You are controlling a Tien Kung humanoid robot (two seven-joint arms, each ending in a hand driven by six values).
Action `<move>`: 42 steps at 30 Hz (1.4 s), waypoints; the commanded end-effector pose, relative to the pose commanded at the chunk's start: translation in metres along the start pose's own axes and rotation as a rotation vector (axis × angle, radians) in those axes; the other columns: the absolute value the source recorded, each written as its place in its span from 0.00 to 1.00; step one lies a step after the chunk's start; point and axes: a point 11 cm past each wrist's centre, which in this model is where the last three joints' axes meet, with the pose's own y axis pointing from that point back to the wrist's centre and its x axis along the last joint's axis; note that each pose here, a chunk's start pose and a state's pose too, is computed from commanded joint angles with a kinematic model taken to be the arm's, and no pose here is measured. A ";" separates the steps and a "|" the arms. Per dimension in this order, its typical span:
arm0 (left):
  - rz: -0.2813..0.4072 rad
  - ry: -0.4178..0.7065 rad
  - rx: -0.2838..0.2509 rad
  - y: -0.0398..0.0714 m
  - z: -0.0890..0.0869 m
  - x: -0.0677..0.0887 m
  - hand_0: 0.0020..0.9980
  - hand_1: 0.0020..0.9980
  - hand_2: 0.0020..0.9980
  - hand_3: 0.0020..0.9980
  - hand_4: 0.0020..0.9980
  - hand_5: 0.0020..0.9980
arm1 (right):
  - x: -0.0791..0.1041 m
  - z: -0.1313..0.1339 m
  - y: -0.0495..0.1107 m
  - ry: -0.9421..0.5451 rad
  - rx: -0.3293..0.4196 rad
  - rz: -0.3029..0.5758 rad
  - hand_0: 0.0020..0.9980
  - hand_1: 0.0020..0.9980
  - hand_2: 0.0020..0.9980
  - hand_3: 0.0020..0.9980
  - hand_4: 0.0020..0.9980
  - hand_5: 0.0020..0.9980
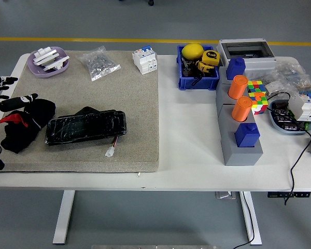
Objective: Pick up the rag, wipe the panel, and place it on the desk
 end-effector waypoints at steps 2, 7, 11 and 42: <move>-0.005 0.050 -0.047 0.003 0.007 -0.002 0.58 0.75 0.71 0.57 0.66 0.34 | 0.001 0.001 0.000 0.002 -0.002 0.003 0.72 0.26 0.63 0.63 1.00 0.58; -0.037 0.168 -0.125 0.010 0.023 -0.006 0.57 0.74 0.65 0.57 0.61 0.35 | 0.002 0.002 0.000 0.004 -0.004 0.005 0.71 0.26 0.63 0.63 1.00 0.58; -0.058 0.241 -0.165 0.014 0.031 -0.009 0.57 0.73 0.63 0.57 0.61 0.36 | 0.002 0.003 0.000 0.006 -0.007 0.004 0.71 0.26 0.63 0.63 1.00 0.58; -0.167 1.050 -0.232 0.010 0.017 0.001 0.53 0.68 0.60 0.59 0.73 0.30 | -0.002 0.007 -0.001 0.005 -0.019 -0.002 0.71 0.26 0.63 0.63 1.00 0.58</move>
